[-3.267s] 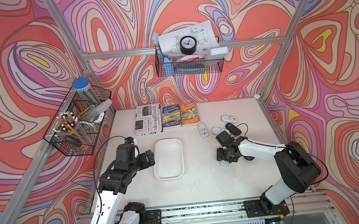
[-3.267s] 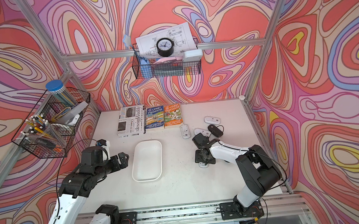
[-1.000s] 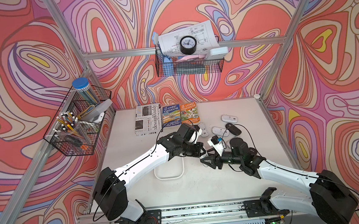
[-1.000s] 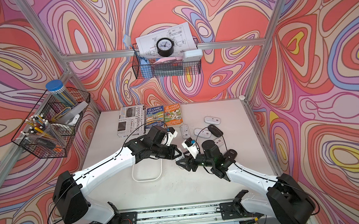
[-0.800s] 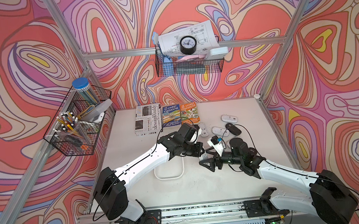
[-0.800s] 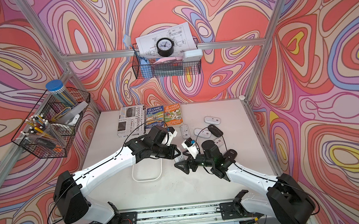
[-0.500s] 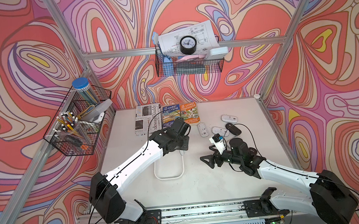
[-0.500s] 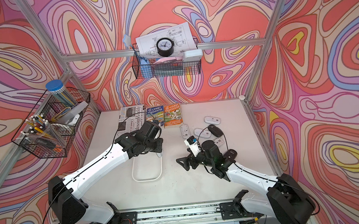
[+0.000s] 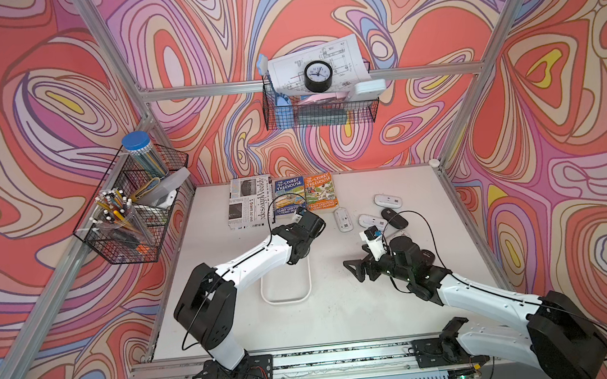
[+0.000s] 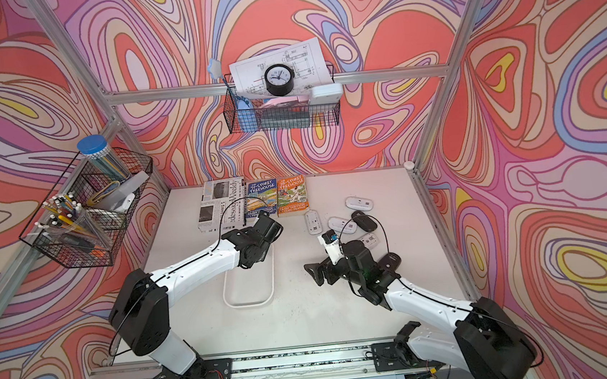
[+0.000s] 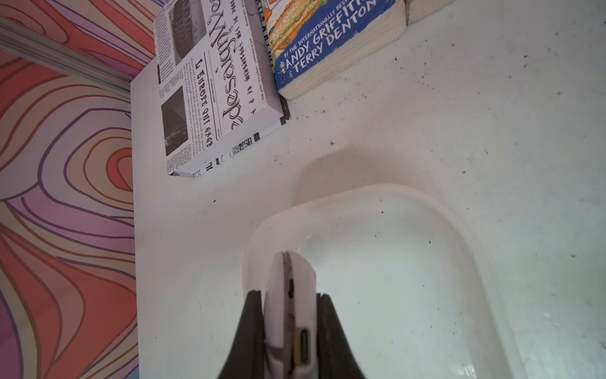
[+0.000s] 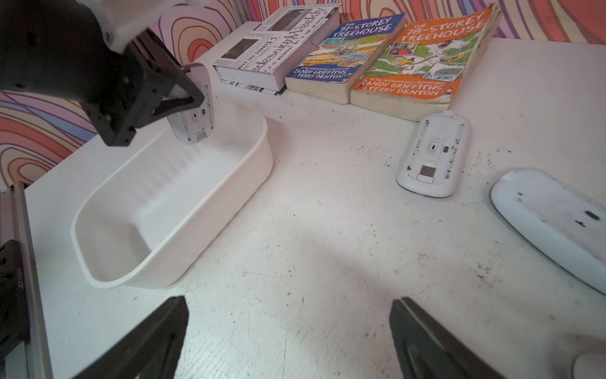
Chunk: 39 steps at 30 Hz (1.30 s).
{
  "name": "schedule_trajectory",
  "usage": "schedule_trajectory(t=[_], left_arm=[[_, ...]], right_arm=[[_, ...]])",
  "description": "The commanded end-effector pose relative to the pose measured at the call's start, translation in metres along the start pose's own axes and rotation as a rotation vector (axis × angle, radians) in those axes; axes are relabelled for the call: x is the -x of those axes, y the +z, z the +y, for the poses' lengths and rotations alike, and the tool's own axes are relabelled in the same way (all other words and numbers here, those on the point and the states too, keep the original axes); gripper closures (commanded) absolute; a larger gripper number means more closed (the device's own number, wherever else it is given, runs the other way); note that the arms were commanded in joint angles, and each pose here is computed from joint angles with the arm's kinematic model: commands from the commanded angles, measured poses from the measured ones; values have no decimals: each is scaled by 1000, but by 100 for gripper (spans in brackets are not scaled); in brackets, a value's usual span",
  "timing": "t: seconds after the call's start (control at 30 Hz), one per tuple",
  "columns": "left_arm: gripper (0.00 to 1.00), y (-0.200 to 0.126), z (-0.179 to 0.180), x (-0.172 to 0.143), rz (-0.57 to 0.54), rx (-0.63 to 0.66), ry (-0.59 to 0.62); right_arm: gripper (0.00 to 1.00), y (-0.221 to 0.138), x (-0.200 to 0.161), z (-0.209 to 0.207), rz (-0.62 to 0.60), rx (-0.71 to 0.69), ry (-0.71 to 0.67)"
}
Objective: Put the mouse in the storage box
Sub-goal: Place the mouse in the storage box.
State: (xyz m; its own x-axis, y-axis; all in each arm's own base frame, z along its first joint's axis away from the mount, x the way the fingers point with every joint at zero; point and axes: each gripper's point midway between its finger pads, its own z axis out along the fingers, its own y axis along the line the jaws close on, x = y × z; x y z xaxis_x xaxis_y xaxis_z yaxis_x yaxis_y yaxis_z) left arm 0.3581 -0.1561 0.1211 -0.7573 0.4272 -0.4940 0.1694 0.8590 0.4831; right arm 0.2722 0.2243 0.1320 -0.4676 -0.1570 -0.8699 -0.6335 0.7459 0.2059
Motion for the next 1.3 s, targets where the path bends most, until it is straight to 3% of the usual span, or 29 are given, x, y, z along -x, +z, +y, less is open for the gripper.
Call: schedule_trajectory(t=[0.0, 0.3, 0.33, 0.5, 0.9, 1.07, 1.27], left_arm=[[100, 14, -4, 12, -68, 43, 15], [100, 36, -17, 1, -41, 66, 36], [97, 37, -18, 0, -41, 60, 31], [59, 38, -24, -10, -24, 21, 11], [19, 19, -37, -27, 17, -144, -90], [9, 13, -47, -38, 41, -227, -133], [6, 7, -45, -42, 45, -245, -151]], right_arm=[[2, -2, -1, -9, -20, -58, 9], [2, -5, 2, -15, -41, -93, 11], [2, -5, 3, -15, -44, -93, 11], [2, -6, 5, -18, -55, -113, 12], [2, -4, 4, -20, -40, -127, 19], [2, -3, 3, -28, -16, -172, 53], [2, -5, 3, -42, -5, -260, 110]])
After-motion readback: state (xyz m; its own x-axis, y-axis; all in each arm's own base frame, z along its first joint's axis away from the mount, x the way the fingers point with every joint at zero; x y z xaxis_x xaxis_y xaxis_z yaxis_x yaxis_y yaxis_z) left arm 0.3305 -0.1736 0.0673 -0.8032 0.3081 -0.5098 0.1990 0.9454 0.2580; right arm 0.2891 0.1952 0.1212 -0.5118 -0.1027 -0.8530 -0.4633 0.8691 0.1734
